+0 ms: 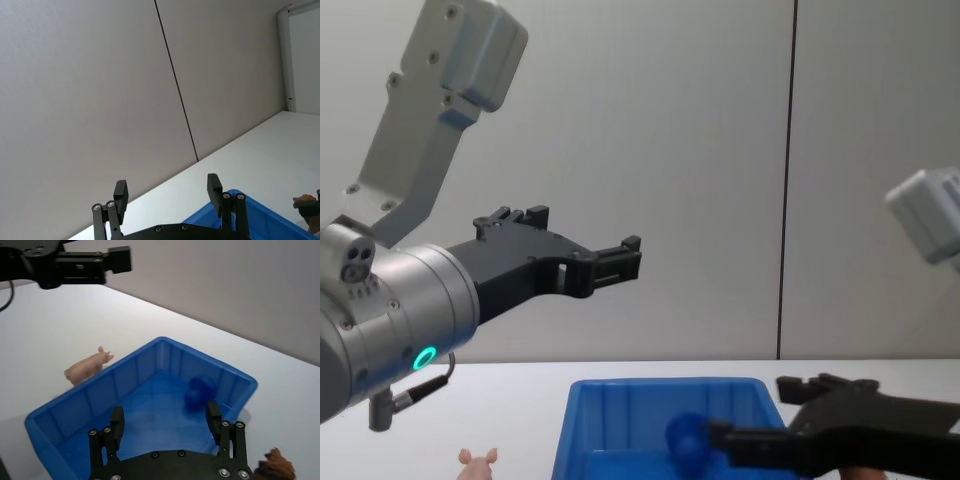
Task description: Pick up the two dolls from the table and place them into the box.
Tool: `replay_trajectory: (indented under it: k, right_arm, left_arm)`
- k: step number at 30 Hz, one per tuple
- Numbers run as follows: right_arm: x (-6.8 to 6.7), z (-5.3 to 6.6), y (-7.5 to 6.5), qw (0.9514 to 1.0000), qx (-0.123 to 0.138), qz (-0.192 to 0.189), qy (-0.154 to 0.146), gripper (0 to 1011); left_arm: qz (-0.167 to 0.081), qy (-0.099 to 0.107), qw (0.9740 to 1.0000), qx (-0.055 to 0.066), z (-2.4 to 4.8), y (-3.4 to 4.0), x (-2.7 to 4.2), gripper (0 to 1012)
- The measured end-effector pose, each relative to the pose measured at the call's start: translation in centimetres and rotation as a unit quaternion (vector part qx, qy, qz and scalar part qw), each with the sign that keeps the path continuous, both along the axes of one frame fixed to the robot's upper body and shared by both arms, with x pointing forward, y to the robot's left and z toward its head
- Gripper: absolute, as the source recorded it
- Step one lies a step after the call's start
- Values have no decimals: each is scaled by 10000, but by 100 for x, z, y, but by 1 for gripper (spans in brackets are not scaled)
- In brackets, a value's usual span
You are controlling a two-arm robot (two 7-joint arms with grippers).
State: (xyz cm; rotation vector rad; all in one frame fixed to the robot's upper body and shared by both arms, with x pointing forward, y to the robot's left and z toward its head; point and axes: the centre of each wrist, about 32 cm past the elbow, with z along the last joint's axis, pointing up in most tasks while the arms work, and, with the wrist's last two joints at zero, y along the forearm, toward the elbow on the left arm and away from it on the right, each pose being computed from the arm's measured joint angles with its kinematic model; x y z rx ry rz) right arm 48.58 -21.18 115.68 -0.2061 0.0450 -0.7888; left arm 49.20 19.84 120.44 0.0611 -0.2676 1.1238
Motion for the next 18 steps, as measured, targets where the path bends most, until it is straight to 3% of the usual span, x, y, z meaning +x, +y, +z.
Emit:
replay_trajectory:
  k: [11, 18]
  right_arm:
    - [-68, -23, -236, 9983, 25, -587, 13, 1001]
    - [-124, -64, -409, 9951, -38, -970, 172, 1001]
  left_arm:
    - [0, 0, 10000, 0, 0, 0, 0, 1001]
    - [0, 0, 10000, 0, 0, 0, 0, 1001]
